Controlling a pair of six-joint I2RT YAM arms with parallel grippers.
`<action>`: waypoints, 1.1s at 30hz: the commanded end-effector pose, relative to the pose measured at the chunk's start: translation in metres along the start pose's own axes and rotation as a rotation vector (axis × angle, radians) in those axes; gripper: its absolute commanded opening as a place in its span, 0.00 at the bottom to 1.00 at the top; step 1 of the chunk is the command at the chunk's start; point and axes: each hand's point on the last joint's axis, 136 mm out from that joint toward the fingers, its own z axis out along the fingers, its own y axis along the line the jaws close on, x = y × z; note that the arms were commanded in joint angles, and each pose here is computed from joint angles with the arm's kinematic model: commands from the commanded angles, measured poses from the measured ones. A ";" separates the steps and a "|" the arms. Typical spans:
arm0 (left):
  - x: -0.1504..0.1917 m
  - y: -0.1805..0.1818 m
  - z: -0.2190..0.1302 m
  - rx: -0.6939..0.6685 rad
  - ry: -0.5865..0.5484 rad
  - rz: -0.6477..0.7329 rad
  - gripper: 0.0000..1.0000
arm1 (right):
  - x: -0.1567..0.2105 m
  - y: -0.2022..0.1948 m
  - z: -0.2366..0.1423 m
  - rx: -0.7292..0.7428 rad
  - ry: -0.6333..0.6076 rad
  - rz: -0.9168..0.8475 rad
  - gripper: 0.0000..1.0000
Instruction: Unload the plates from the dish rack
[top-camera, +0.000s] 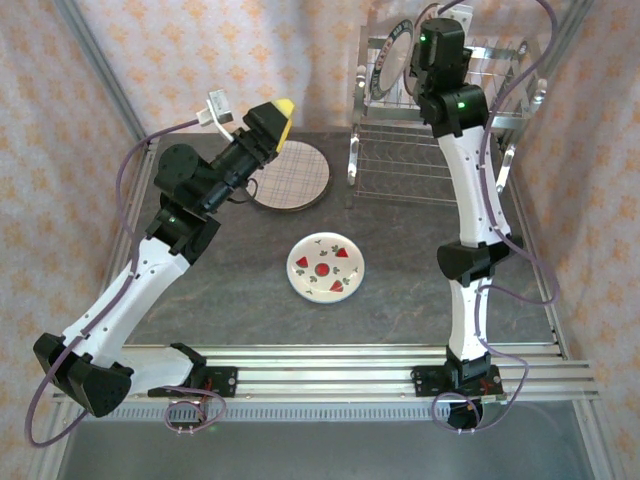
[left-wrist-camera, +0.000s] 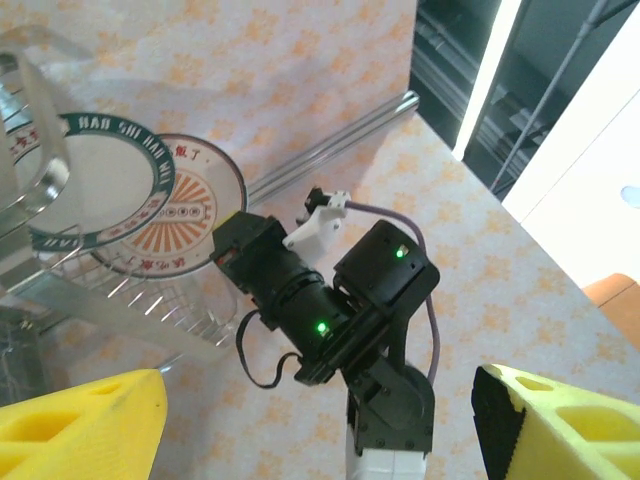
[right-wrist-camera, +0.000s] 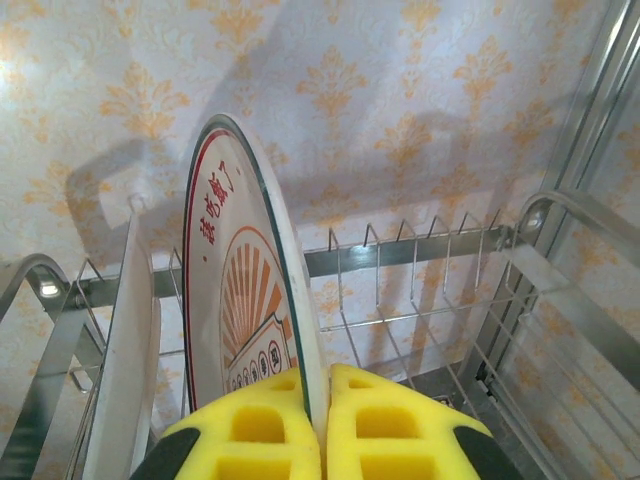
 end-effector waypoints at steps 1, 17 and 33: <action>-0.014 -0.022 -0.001 0.080 -0.073 0.012 0.80 | -0.054 -0.027 -0.040 0.022 -0.134 0.092 0.00; 0.007 -0.014 0.024 0.068 -0.034 -0.027 0.78 | -0.080 -0.063 -0.084 0.045 -0.170 0.150 0.00; 0.110 0.013 0.113 0.099 0.216 -0.235 0.74 | -0.053 -0.094 -0.143 -0.034 -0.020 0.253 0.00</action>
